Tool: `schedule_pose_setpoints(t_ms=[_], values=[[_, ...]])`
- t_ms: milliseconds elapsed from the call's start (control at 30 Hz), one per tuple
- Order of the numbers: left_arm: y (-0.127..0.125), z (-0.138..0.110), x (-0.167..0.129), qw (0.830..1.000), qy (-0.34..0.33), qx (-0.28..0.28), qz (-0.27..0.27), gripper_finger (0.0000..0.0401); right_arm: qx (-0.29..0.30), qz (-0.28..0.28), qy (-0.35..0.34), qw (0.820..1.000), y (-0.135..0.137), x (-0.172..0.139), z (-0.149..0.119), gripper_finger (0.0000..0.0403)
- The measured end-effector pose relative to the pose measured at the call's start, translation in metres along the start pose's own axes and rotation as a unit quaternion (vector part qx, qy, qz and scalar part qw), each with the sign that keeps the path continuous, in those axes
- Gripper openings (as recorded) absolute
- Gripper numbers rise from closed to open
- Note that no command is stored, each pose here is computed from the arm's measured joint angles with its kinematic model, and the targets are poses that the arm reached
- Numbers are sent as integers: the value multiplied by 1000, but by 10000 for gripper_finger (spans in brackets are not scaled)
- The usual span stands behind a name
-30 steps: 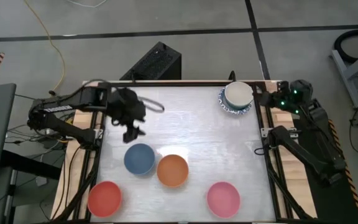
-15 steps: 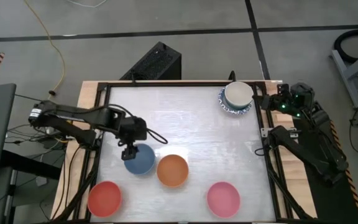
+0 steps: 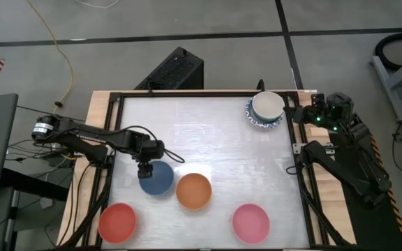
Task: Nest bowls inside each other
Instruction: Stack the blue bowl into the white bowl
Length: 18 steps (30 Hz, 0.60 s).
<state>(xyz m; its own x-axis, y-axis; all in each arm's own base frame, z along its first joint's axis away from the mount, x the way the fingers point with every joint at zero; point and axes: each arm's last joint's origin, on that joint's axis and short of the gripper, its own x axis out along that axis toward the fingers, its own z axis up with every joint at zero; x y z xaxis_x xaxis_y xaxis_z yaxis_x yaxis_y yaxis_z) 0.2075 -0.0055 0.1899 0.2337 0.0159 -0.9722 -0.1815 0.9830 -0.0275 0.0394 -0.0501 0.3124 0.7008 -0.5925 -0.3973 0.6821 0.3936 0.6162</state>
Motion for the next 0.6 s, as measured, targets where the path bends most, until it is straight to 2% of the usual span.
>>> schedule_pose_setpoints(t_ms=[67, 167, 267, 367, 433, 600], values=[[2, -4, 4, 1000, 11, -7, -6, 264, 6, 0, 0, 1000, 0, 0, 0, 224], [1, -4, 5, 1000, 8, -9, -11, 226, 13, 0, 0, 1000, 0, 0, 0, 224], [1, -3, 5, 1000, 2, -13, -12, 159, 13, 0, 0, 1000, 0, 0, 0, 224], [1, -1, 5, 1000, -4, -24, -13, 73, 13, 0, 0, 1000, 0, 0, 0, 224], [2, 0, 5, 999, -14, -50, -4, 22, 13, 0, 0, 1000, 0, 0, 0, 224], [10, 6, 0, 987, -47, -145, 60, 4, 13, -6, -5, 1000, 0, 0, 0, 224]])
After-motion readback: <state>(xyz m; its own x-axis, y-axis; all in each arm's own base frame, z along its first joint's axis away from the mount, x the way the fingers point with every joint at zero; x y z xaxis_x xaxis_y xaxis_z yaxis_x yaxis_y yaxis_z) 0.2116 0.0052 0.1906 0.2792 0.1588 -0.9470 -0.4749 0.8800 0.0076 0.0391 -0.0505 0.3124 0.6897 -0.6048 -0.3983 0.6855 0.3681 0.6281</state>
